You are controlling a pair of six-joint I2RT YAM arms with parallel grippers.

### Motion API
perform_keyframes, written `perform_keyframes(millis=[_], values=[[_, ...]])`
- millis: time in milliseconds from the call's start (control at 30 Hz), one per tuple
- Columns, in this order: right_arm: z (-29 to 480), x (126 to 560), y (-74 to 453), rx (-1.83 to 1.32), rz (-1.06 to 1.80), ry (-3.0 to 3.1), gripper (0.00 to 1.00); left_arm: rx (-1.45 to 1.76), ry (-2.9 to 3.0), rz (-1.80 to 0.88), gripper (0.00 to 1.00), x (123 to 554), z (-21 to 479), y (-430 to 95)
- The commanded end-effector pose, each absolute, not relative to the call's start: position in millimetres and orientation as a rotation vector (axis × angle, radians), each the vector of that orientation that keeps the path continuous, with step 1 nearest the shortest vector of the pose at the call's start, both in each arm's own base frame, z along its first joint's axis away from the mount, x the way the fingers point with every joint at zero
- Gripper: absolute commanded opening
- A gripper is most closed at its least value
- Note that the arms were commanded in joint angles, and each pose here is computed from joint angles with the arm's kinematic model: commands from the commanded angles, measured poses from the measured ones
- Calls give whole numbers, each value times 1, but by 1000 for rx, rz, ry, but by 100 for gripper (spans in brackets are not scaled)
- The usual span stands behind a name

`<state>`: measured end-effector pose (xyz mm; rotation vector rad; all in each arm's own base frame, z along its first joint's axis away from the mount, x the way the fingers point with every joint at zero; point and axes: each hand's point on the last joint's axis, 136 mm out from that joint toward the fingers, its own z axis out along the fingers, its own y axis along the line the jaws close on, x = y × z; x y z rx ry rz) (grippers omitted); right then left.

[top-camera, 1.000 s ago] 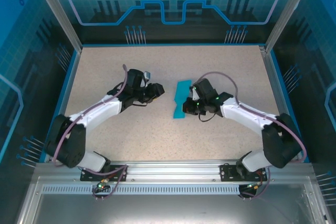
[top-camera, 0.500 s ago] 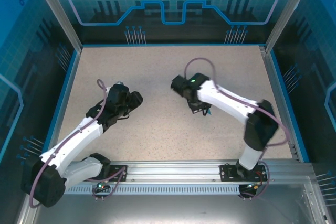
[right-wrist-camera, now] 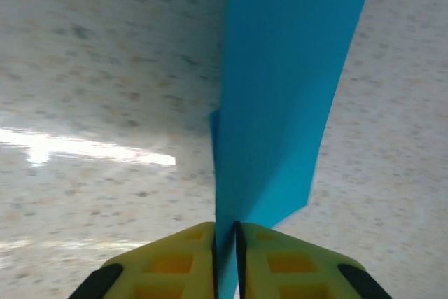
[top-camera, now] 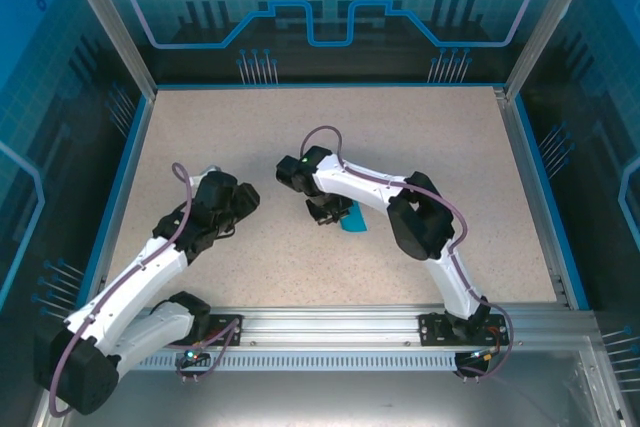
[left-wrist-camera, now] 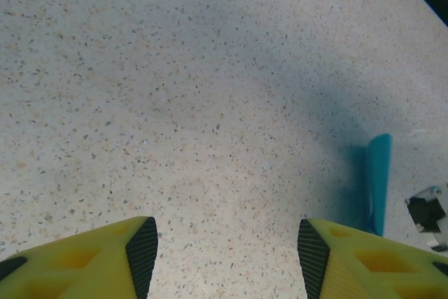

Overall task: Fold a paper plane with a square sheet of paper (pick it up from the middle)
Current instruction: Turn over the paper at the center of the table, then rotate the paper at the center of the table.

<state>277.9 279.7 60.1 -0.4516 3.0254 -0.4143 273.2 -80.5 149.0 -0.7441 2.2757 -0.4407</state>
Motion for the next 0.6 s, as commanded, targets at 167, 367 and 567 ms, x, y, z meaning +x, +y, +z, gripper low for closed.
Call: perform_keyframes(millis=[167,367,567], values=[[83,279,329,-320,428,3026,38,-561,2395,-647,62,278,138,-122],[107,291,302,-189,788,2883,41,-414,2468,-921,62,297,139,-176],[81,307,275,-43,951,2864,26,-319,2575,-1080,55,324,124,-229]])
